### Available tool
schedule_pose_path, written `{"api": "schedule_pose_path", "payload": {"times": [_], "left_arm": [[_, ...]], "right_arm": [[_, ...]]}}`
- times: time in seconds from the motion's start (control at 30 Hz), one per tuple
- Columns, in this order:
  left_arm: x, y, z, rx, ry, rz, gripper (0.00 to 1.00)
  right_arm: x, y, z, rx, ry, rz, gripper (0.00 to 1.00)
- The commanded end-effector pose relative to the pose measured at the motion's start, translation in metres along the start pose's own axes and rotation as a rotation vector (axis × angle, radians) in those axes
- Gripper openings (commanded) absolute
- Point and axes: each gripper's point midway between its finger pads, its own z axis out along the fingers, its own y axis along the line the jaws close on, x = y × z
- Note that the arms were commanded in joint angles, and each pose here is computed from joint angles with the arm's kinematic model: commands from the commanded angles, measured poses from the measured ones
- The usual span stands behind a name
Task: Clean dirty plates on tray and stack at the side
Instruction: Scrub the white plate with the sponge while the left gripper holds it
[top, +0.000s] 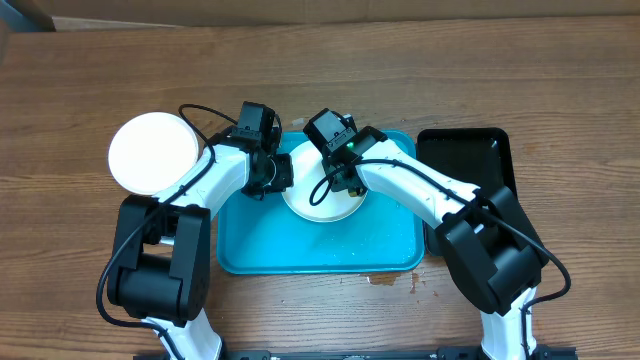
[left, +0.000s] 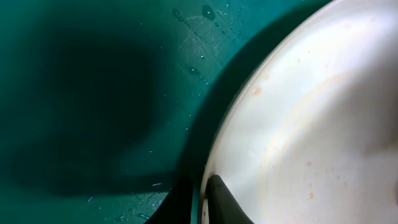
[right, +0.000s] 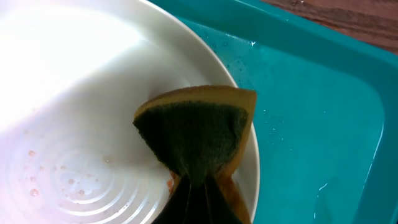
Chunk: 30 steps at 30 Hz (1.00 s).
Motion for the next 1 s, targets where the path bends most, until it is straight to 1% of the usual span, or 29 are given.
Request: {"api": "schedule_pose_path", "payload": {"times": [0.0, 0.13, 0.2, 0.23, 0.33, 0.37, 0.4, 0.43, 0.47, 0.5, 0.53, 0.7, 0.8, 0.87, 0.97], "left_arm": [[0.005, 0.004, 0.006, -0.010, 0.021, -0.007, 0.11], [0.005, 0.004, 0.006, -0.010, 0.021, -0.007, 0.11], [0.005, 0.004, 0.006, -0.009, 0.021, -0.007, 0.11], [0.005, 0.004, 0.006, -0.009, 0.021, -0.007, 0.11], [0.005, 0.004, 0.006, -0.006, 0.022, -0.007, 0.11], [0.005, 0.004, 0.006, -0.006, 0.022, -0.007, 0.11], [0.005, 0.004, 0.006, -0.006, 0.022, -0.007, 0.11], [0.005, 0.004, 0.006, -0.006, 0.022, -0.007, 0.11], [0.005, 0.004, 0.006, -0.006, 0.022, -0.007, 0.11], [0.005, 0.004, 0.006, -0.006, 0.022, -0.007, 0.11], [0.005, 0.004, 0.006, -0.006, 0.022, -0.007, 0.11], [0.005, 0.004, 0.006, -0.006, 0.022, -0.007, 0.11], [0.005, 0.004, 0.006, -0.006, 0.022, -0.007, 0.06], [0.005, 0.004, 0.006, -0.006, 0.022, -0.007, 0.05], [0.005, 0.003, 0.006, -0.005, 0.022, -0.007, 0.04]], "right_arm": [[0.012, 0.005, 0.011, -0.017, 0.043, -0.006, 0.04], [0.018, 0.016, 0.011, -0.082, 0.073, -0.005, 0.04], [0.018, 0.016, 0.011, -0.080, 0.072, 0.002, 0.26], [0.018, 0.016, 0.011, -0.080, 0.071, 0.001, 0.30], [0.018, 0.015, 0.011, -0.080, 0.072, 0.002, 0.37], [0.018, 0.015, 0.011, -0.079, 0.072, 0.002, 0.37], [0.018, 0.015, 0.011, -0.079, 0.071, 0.002, 0.37], [0.017, 0.015, 0.011, -0.077, 0.070, 0.002, 0.31], [0.017, 0.015, 0.011, -0.077, 0.070, 0.002, 0.17], [0.017, 0.015, 0.011, -0.077, 0.070, 0.002, 0.07], [0.018, 0.015, 0.011, -0.077, 0.072, 0.001, 0.04], [0.024, 0.013, 0.013, -0.069, 0.091, -0.003, 0.04], [0.030, 0.013, 0.018, -0.070, 0.096, -0.003, 0.04], [0.031, 0.012, 0.020, -0.071, 0.098, -0.002, 0.04], [0.033, 0.017, 0.020, -0.139, 0.128, 0.017, 0.04]]}}
